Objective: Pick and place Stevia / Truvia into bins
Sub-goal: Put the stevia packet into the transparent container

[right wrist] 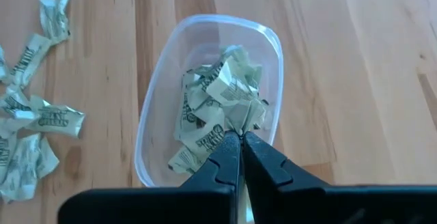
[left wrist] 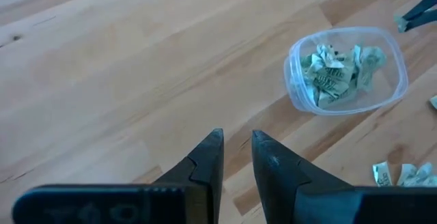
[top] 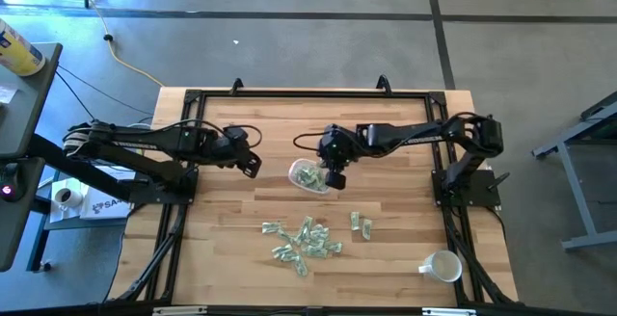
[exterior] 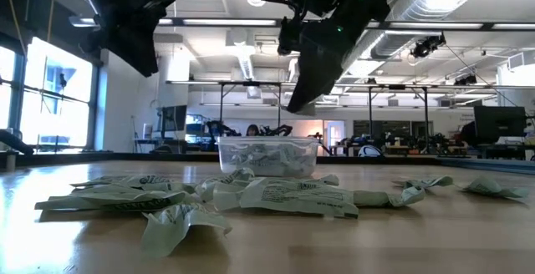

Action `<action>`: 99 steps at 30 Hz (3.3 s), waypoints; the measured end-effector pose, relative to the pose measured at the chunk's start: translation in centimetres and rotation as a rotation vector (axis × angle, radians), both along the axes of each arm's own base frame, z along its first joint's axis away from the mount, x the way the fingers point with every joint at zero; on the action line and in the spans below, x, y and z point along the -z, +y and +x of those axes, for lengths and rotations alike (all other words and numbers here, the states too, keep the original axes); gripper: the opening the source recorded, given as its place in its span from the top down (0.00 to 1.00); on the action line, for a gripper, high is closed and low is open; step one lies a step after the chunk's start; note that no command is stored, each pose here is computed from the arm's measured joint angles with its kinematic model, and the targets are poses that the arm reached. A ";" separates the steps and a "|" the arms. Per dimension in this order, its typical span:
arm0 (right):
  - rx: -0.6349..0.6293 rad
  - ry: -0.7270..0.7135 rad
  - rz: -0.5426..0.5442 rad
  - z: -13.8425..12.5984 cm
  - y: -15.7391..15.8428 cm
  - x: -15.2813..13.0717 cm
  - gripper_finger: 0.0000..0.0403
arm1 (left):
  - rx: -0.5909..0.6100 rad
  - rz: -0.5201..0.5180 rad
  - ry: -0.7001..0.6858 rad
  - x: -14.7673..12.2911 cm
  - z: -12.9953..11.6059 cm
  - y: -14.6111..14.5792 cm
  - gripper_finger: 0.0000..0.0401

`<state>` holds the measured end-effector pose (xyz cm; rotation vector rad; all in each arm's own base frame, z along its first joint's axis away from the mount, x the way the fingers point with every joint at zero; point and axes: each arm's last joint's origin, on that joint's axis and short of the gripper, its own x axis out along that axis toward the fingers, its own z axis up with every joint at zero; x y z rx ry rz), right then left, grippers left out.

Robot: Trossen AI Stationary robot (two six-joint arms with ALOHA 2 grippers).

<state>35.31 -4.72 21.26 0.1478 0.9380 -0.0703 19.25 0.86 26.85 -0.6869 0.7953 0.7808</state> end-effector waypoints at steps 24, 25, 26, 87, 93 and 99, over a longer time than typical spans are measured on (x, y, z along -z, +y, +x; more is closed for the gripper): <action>-0.009 -0.103 0.030 1.0 0.2 -0.4 0.99 | 0.025 0.041 -0.071 -0.3 1.0 0.1 0.72; -0.009 -0.103 0.032 1.1 0.2 -0.1 1.00 | 0.033 0.047 -0.076 -0.3 1.1 0.1 0.72; -0.009 -0.100 0.040 1.3 0.2 0.2 1.00 | 0.039 0.051 -0.079 -0.2 1.4 0.1 0.72; -0.101 -0.083 -0.143 2.2 2.1 1.2 0.36 | 0.545 -0.244 0.085 7.9 2.9 -7.7 0.72; -0.084 -0.082 -0.161 2.3 1.9 1.1 0.36 | 0.545 -0.242 0.084 7.9 2.9 -7.7 0.72; -0.085 -0.105 -0.167 2.4 1.9 1.0 0.36 | 0.547 -0.241 0.084 7.9 2.9 -7.7 0.72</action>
